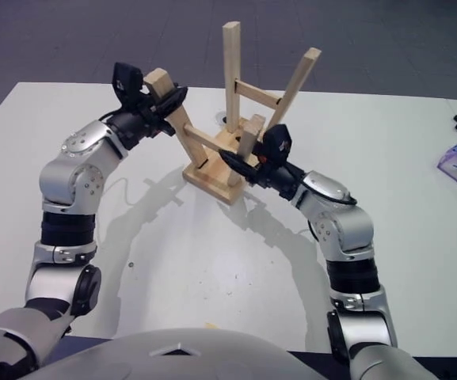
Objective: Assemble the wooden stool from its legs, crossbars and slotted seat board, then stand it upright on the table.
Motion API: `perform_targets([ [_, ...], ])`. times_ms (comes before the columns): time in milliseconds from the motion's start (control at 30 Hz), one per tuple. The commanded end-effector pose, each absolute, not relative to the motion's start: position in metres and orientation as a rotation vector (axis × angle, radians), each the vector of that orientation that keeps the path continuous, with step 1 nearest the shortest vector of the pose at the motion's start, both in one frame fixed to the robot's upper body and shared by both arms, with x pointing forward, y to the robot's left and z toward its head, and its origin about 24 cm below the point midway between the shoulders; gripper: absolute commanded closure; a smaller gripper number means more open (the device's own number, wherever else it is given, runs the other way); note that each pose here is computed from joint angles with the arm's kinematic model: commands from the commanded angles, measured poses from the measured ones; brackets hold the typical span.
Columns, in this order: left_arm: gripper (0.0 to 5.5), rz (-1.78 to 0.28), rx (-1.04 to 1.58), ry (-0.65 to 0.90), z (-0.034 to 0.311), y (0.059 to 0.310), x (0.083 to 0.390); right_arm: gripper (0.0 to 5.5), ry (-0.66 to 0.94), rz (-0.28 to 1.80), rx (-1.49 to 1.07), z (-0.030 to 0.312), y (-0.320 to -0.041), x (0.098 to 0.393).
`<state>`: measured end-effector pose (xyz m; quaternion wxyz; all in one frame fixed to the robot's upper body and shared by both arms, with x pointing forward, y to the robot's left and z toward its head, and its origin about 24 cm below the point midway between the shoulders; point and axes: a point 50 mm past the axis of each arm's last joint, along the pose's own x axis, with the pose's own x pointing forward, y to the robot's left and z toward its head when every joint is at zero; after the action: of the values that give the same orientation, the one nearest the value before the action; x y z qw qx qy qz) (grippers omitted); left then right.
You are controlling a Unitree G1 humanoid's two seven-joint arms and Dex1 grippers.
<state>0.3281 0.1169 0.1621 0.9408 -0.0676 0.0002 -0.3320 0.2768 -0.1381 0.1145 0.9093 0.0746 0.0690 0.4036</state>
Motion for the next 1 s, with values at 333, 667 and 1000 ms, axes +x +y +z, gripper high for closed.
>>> perform_targets([
  [333, 4.44, -0.673, -0.145, 0.147, 0.139, 0.115, 0.324, 0.40, 0.031, 0.993, 0.363, 0.154, -0.148, 0.271],
  [667, 3.20, -0.695, -0.272, 0.015, 0.185, 0.117, 0.320, 0.10, -0.064, 0.983, 0.461, 0.184, -0.163, 0.276],
  [1000, 1.59, -0.606, -0.199, -0.378, 0.300, 0.139, 0.321, 0.10, -0.093, 0.922, 0.455, 0.187, -0.167, 0.280],
])
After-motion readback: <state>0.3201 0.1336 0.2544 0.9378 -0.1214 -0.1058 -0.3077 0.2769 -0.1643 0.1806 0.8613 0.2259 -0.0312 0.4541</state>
